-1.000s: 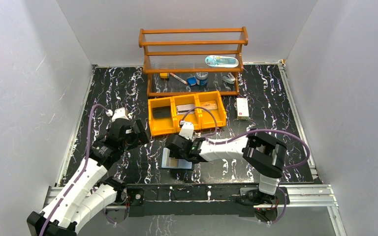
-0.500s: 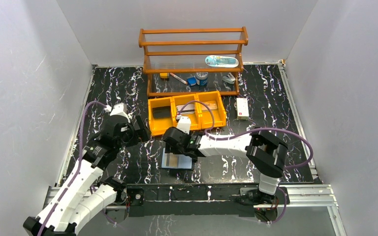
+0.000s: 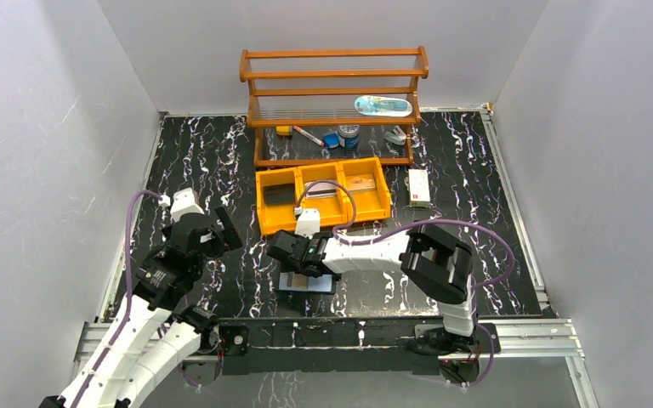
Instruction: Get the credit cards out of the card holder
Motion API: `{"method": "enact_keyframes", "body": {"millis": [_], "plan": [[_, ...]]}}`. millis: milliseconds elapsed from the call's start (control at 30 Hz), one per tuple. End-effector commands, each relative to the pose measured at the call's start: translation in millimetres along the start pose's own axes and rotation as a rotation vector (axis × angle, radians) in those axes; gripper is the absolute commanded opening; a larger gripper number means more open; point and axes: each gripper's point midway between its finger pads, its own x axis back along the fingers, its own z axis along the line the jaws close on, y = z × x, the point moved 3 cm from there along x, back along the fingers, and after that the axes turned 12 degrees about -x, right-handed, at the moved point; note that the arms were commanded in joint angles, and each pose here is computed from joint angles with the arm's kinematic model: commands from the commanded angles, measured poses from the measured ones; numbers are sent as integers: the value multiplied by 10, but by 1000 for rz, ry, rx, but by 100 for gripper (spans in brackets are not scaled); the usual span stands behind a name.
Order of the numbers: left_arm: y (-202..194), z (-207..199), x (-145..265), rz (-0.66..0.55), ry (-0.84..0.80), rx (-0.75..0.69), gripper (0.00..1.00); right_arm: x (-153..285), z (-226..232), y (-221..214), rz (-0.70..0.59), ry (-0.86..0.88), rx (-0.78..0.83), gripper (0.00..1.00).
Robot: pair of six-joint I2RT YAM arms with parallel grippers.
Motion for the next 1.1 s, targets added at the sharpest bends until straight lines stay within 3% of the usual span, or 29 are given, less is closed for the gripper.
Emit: {"method": "enact_keyframes", "body": {"millis": [0,167,400,1067], "plan": [[4,109,-8,-27,61,-7,98,-73,1,-29,-12,-31,-10,75],[-9,108,-9,-27,58,-5,98,72,14,106,-56,-42,-13,77],[-13,153,-5,-29,89,8,98,267,259,223,-92,77,-2,77],[0,193,38,-54,97,35,98,-143,115,-138,-25,-37,-4,73]]}}
